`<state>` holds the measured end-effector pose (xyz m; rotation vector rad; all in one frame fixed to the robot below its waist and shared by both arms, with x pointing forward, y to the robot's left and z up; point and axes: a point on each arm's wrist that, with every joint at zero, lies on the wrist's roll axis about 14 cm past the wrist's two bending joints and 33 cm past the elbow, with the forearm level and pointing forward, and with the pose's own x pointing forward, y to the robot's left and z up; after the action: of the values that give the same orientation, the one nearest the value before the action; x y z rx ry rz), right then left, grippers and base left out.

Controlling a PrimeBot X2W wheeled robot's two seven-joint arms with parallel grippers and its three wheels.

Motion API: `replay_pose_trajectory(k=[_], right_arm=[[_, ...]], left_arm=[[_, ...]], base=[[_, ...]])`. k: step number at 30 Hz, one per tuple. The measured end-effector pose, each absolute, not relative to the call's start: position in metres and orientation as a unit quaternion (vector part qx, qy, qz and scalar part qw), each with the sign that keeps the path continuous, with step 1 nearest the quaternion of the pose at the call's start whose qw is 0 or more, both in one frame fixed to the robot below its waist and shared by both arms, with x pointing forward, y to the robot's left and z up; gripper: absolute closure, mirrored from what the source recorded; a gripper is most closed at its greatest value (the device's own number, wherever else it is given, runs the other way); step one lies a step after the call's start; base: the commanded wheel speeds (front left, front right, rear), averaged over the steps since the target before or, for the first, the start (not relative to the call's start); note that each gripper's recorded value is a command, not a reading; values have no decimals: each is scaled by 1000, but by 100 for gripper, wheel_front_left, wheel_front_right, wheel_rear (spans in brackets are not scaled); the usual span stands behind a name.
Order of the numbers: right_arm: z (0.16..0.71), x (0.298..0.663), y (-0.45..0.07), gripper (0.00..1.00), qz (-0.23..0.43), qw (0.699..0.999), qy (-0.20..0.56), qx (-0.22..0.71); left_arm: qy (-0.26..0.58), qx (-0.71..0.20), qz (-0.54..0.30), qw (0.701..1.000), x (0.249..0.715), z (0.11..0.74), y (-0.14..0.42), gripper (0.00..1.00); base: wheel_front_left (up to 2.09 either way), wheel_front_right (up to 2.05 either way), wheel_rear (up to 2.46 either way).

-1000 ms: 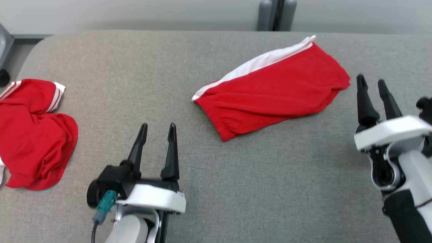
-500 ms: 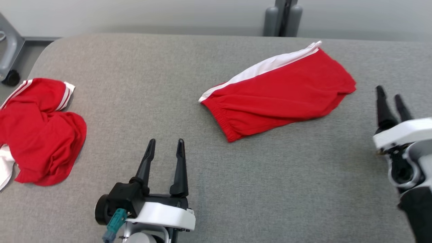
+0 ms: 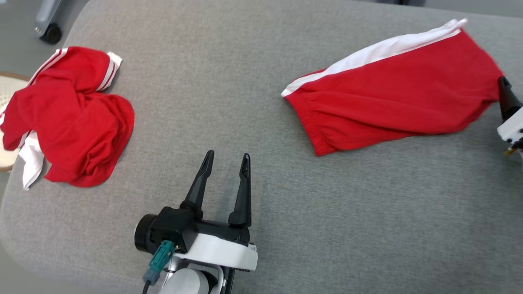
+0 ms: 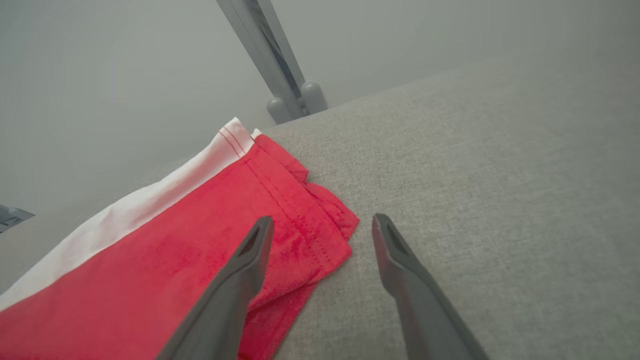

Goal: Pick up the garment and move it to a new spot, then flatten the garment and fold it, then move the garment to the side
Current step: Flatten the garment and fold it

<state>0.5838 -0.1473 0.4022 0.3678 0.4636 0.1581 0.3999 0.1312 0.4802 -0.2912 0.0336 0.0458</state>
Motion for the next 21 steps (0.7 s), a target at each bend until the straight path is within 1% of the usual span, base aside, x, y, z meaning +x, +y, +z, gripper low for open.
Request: replay_pose_trajectory(k=[5, 13, 14, 15, 16, 21], right_arm=[[373, 593, -141, 0, 83, 946, 276, 150], [359, 602, -137, 1, 76, 938, 300, 155], [359, 603, -137, 48, 73, 937, 300, 163], [359, 603, -136, 78, 71, 936, 299, 170], [361, 604, -136, 100, 69, 936, 296, 176], [364, 605, -136, 100, 67, 937, 285, 189]], left_arm=[[28, -137, 32, 990, 404, 471, 137, 0], [39, -130, 37, 990, 406, 463, 141, 0], [38, -129, 34, 990, 407, 463, 140, 0], [38, -129, 33, 990, 408, 463, 139, 0], [37, -128, 30, 991, 409, 464, 138, 0], [38, -124, 24, 991, 411, 463, 135, 0]], base=[[0, 0, 0], [0, 0, 0], [0, 0, 0], [0, 0, 0], [0, 0, 0], [0, 0, 0]])
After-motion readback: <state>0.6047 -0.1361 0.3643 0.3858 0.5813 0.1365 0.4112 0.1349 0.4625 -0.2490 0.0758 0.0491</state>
